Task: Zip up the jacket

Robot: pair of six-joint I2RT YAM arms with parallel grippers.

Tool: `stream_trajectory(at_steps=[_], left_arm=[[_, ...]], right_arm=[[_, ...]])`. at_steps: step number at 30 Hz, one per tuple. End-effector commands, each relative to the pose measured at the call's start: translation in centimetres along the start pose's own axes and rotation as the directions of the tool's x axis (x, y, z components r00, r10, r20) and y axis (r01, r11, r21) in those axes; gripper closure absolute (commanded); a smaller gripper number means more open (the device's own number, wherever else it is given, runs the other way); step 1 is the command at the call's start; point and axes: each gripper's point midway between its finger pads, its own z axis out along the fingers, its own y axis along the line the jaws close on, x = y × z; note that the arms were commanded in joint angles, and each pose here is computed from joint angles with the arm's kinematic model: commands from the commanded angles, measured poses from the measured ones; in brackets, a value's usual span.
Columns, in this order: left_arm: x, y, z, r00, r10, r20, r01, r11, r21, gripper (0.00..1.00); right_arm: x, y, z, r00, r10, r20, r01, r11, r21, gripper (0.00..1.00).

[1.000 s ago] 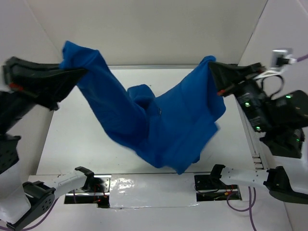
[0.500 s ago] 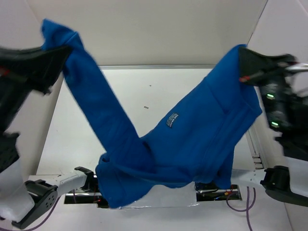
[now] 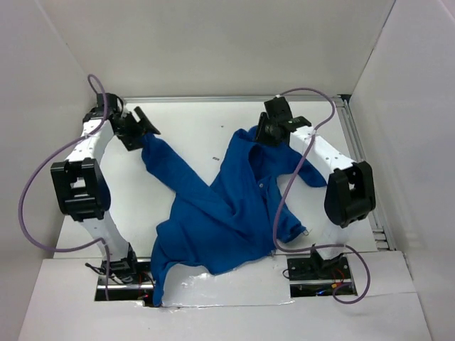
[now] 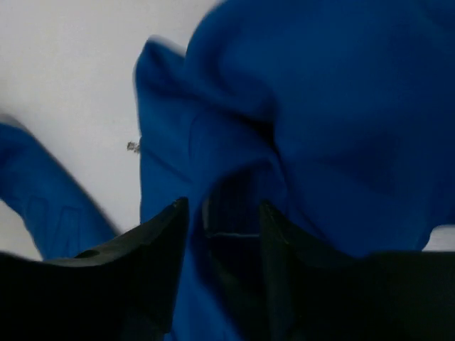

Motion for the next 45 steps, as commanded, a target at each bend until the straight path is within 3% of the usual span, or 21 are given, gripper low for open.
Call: stream_trajectory(at_steps=[1,2,4,6,8,10,12,18,23,31,33,34,35,36,37,38,39,40,41,42,45], left_arm=[[0.5,-9.0,-5.0,0.971,0.222,0.092,-0.236,0.953,0.193,0.01],[1.6,-10.6,-5.9,0.951,0.286,0.121,-0.306,0.926,0.220,0.01],[4.9,-11.3,-6.0,0.911,0.400,0.103,-0.413,0.871,0.268,0.01],[9.4,-14.6,-8.6,0.793,0.582,0.181,-0.598,0.688,0.411,0.01],[15.2,-15.0,-10.0,0.698,0.684,0.210,-0.680,0.541,0.495,0.01],[23.0,-16.0,-11.6,0.550,0.783,0.289,-0.736,0.292,0.610,0.01],[28.4,-16.3,-12.5,0.449,0.821,0.352,-0.743,0.125,0.658,0.01],[34.7,-14.8,-9.2,0.333,0.904,0.269,-0.745,0.077,0.663,0.01],[37.7,-14.0,-3.7,0.182,0.965,0.189,-0.795,0.031,0.606,0.01],[38.4,-12.2,1.3,0.148,0.987,0.070,-0.795,0.077,0.601,0.05],[39.0,-11.4,1.9,0.150,0.987,0.051,-0.784,0.087,0.615,0.19],[38.7,-11.3,2.2,0.157,0.987,0.045,-0.788,0.097,0.608,0.40],[38.7,-11.1,2.5,0.165,0.986,0.035,-0.789,0.111,0.604,0.46],[38.5,-11.0,2.8,0.169,0.985,0.027,-0.794,0.120,0.596,0.56],[37.5,-11.0,3.2,0.186,0.982,0.023,-0.814,0.141,0.563,1.00],[36.7,-11.4,3.4,0.207,0.978,0.027,-0.828,0.160,0.538,1.00],[35.9,-12.4,2.9,0.252,0.966,0.048,-0.831,0.191,0.523,1.00],[34.7,-12.9,2.6,0.275,0.959,0.074,-0.839,0.202,0.506,1.00],[34.1,-13.1,2.3,0.300,0.950,0.089,-0.841,0.219,0.494,1.00],[31.8,-15.0,0.6,0.342,0.923,0.178,-0.855,0.227,0.466,1.00],[28.9,-17.8,-4.2,0.428,0.850,0.308,-0.847,0.258,0.464,1.00]], right_arm=[[-4.8,4.6,-5.6,0.994,0.004,0.108,0.018,0.979,-0.205,0.47],[-4.0,3.8,-5.3,0.995,-0.003,0.101,0.023,0.981,-0.192,0.12],[-4.0,2.8,-6.1,0.993,-0.001,0.119,0.024,0.982,-0.186,0.02],[-2.9,1.5,-6.7,0.994,-0.004,0.109,0.023,0.984,-0.179,0.00],[-2.3,0.3,-6.9,0.994,-0.037,0.104,0.056,0.983,-0.177,0.00],[-1.2,-0.7,-7.1,0.995,-0.051,0.088,0.066,0.982,-0.177,0.00],[-1.0,-1.5,-7.3,0.993,-0.074,0.090,0.089,0.982,-0.170,0.00],[-1.0,-1.1,-5.7,0.991,-0.130,0.026,0.132,0.973,-0.187,0.00],[-1.4,0.1,-2.8,0.961,-0.272,0.043,0.275,0.933,-0.233,0.03],[-1.6,1.0,3.4,0.920,-0.390,0.022,0.384,0.893,-0.235,0.03],[-0.4,0.6,5.5,0.917,-0.397,-0.042,0.377,0.896,-0.232,0.06],[-0.7,1.1,5.9,0.918,-0.395,-0.034,0.377,0.896,-0.236,0.09],[-0.2,0.9,6.8,0.916,-0.399,-0.051,0.378,0.897,-0.228,0.12],[-0.3,1.0,7.2,0.916,-0.399,-0.041,0.381,0.898,-0.219,0.17],[-0.2,1.0,7.5,0.917,-0.397,-0.041,0.381,0.900,-0.210,0.22],[-0.5,1.1,7.5,0.920,-0.391,-0.033,0.377,0.903,-0.204,0.27],[-1.1,1.0,7.5,0.923,-0.384,-0.013,0.376,0.908,-0.183,0.40],[-0.9,0.7,7.6,0.926,-0.377,-0.012,0.370,0.913,-0.171,0.60],[-1.7,0.8,7.0,0.932,-0.362,0.013,0.360,0.920,-0.157,0.90],[-2.8,0.6,6.0,0.934,-0.353,0.045,0.356,0.925,-0.131,1.00],[-3.6,1.2,3.1,0.934,-0.347,0.090,0.357,0.923,-0.144,1.00]])
